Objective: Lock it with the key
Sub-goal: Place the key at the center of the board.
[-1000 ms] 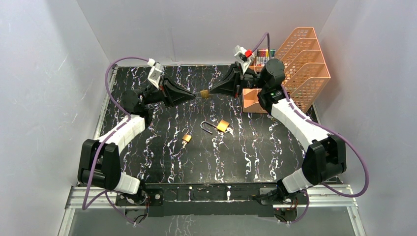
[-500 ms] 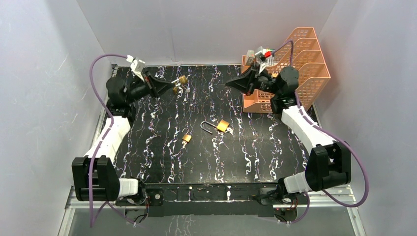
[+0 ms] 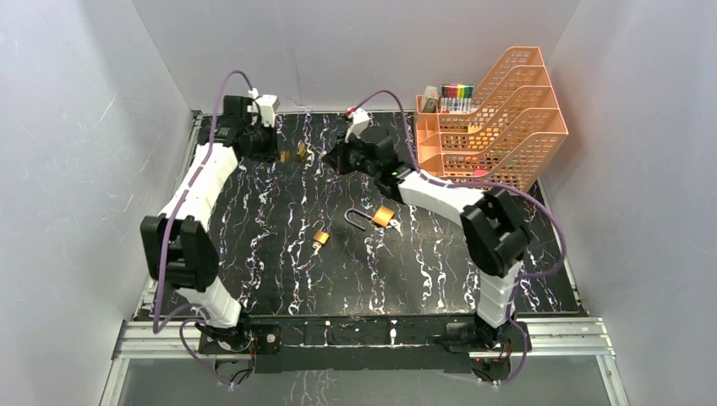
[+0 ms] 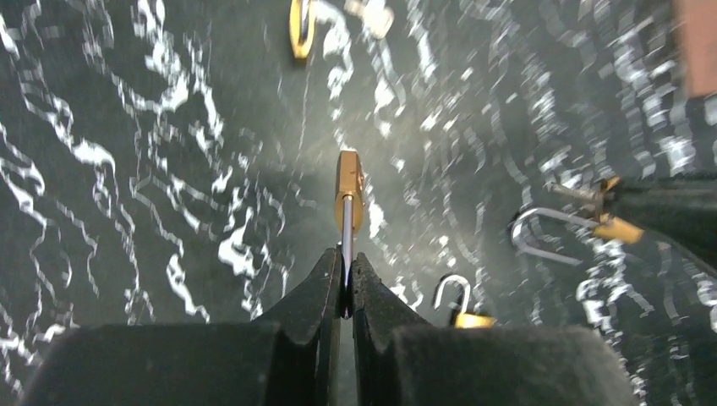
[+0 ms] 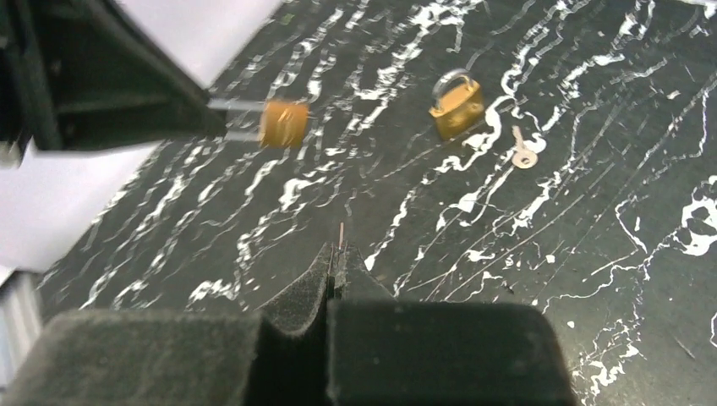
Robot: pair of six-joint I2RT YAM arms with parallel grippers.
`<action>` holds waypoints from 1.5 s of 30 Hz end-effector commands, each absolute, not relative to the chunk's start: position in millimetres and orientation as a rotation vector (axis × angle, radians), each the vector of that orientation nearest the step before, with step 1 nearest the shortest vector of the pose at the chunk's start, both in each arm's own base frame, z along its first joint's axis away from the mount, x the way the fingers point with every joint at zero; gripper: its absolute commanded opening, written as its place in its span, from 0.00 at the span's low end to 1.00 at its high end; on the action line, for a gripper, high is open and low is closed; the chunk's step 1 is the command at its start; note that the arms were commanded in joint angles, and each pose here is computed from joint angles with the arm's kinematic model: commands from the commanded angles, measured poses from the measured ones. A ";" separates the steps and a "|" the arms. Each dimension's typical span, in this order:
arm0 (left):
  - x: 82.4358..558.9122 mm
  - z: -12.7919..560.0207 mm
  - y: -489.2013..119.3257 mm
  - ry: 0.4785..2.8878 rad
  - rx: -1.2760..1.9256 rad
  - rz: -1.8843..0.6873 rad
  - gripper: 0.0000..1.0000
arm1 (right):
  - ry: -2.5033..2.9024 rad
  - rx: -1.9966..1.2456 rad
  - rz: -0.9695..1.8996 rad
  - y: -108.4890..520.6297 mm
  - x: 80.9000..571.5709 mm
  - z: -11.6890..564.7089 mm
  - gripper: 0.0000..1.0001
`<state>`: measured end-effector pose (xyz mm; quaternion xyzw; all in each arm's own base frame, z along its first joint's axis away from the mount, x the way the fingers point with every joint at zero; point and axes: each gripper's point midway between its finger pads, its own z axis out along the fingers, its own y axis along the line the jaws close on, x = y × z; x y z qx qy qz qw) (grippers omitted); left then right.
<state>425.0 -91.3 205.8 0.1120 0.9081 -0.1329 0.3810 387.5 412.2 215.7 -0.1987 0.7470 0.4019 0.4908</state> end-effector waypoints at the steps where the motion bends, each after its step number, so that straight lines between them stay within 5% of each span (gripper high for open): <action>1: 392.9 171.8 -63.7 2.598 0.380 -0.094 0.00 | 1.798 -0.342 0.782 424.5 426.8 224.7 0.00; 14: 393.2 108.6 -58.4 2.836 0.520 0.037 0.00 | 1.937 -0.276 0.849 469.5 442.0 133.7 0.00; 33: 435.4 77.9 -57.8 2.826 0.482 0.158 0.00 | 2.002 -0.264 0.978 494.7 430.2 89.4 0.00; 37: 440.4 71.9 -62.9 2.840 0.506 0.170 0.00 | 2.002 -0.285 1.010 500.3 427.3 86.1 0.08; 40: 446.2 70.2 -67.7 2.840 0.513 0.169 0.01 | 1.996 -0.301 1.030 503.6 426.6 87.0 0.24; 45: 450.9 72.9 -67.8 2.841 0.515 0.188 0.29 | 1.984 -0.316 1.023 502.2 428.3 91.6 0.44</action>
